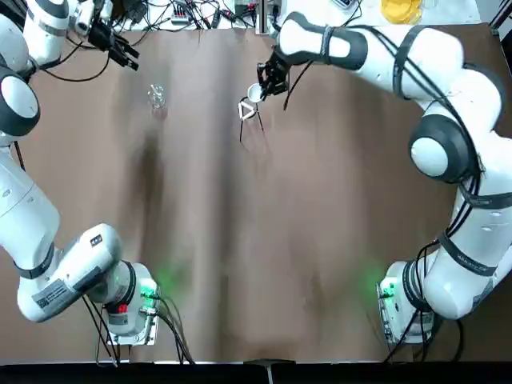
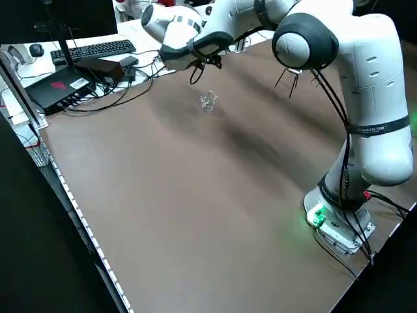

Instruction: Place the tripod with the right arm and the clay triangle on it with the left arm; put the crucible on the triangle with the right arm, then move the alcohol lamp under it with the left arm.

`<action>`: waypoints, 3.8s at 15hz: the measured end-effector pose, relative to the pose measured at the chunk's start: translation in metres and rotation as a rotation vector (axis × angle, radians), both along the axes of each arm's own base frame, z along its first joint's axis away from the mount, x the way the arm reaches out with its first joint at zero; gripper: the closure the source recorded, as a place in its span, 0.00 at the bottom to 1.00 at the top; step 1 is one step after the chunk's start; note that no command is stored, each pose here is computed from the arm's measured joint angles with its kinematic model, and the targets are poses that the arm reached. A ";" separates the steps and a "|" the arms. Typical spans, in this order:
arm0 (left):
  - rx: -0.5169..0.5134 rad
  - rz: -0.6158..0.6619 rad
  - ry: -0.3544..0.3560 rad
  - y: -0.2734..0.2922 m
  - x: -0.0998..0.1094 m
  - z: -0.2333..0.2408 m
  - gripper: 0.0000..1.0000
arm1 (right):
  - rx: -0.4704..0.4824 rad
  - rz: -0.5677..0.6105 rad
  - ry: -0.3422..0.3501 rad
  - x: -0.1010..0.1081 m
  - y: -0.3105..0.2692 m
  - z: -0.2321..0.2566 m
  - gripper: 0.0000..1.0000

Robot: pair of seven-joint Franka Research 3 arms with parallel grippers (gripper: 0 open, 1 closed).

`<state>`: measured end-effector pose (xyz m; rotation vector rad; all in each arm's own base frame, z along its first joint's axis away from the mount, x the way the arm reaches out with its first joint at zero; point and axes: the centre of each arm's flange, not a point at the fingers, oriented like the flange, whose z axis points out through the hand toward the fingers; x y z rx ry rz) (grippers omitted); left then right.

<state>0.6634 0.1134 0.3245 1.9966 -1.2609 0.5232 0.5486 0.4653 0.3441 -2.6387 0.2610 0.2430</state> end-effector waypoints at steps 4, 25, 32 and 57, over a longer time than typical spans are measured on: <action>-0.136 -0.010 -0.167 0.031 0.000 -0.037 0.00 | 0.014 -0.026 0.020 -0.005 0.010 -0.015 0.93; -0.350 -0.005 -0.409 0.055 -0.037 -0.243 0.00 | 0.026 -0.048 -0.032 -0.014 0.033 -0.044 0.93; -0.392 0.022 -0.466 0.030 -0.028 -0.253 0.00 | 0.026 -0.045 -0.032 -0.015 0.034 -0.044 0.93; -0.434 -0.017 -0.524 -0.060 -0.004 -0.257 0.13 | 0.020 -0.063 -0.034 0.010 0.009 -0.017 0.26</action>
